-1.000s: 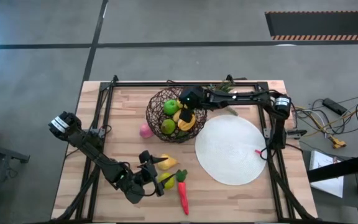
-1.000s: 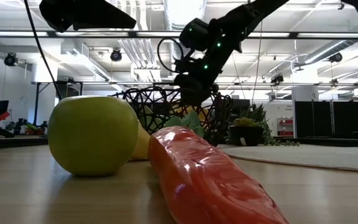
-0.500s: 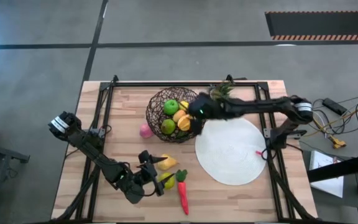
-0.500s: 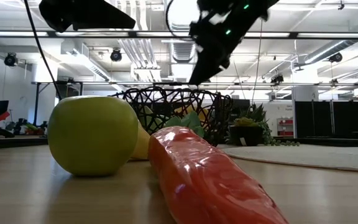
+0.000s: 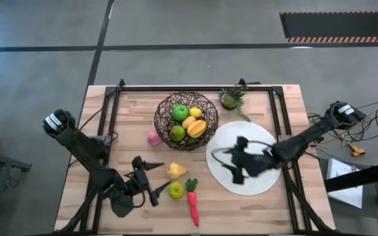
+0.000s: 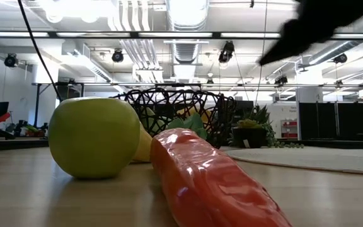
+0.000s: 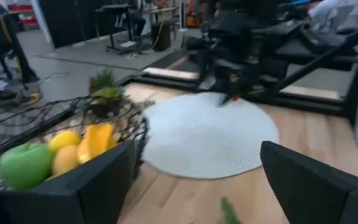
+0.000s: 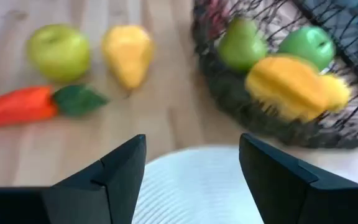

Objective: Build produce basket
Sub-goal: Put the peach into the wire basket

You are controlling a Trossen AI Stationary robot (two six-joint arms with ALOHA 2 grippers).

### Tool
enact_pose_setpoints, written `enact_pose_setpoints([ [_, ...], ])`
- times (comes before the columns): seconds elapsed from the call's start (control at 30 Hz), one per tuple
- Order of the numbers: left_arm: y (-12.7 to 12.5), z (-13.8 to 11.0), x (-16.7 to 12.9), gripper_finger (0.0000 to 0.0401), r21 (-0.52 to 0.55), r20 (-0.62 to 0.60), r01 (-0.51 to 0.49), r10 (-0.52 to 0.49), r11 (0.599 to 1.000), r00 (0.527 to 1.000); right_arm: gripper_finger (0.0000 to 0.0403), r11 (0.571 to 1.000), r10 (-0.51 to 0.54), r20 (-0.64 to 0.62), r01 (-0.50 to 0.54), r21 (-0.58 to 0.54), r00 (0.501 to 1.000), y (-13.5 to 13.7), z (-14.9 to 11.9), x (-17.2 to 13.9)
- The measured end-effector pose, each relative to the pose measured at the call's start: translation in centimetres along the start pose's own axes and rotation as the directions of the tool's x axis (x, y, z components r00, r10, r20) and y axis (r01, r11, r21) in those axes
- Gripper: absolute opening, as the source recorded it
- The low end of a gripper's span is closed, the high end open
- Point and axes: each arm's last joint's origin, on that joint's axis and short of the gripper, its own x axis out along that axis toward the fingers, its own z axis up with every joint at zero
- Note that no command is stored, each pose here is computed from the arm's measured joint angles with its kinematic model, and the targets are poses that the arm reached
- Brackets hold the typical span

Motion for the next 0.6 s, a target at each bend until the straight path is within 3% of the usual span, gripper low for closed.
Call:
enact_pose_setpoints([
  [0.23, 5.0, -2.6, -0.3, 0.0328, -0.146, -0.148, -0.139, 0.118, 0.979, 0.982, 0.0242, 0.997, 0.029, 0.097, -0.036, 0.069, 0.995, 3.3, -5.5, -1.7],
  [0.4, 8.9, -6.8, -0.1, 0.0328, -0.290, -0.225, -0.295, 0.235, 0.910, 0.946, 0.0243, 0.995, 0.038, 0.158, -0.051, 0.082, 0.987, 4.4, -7.9, -1.6],
  [0.6, 12.6, -11.1, 0.2, 0.0328, -0.400, -0.249, -0.418, 0.342, 0.816, 0.906, 0.0239, 0.998, 0.021, 0.160, -0.031, 0.058, 0.987, 5.1, -8.4, -0.8],
])
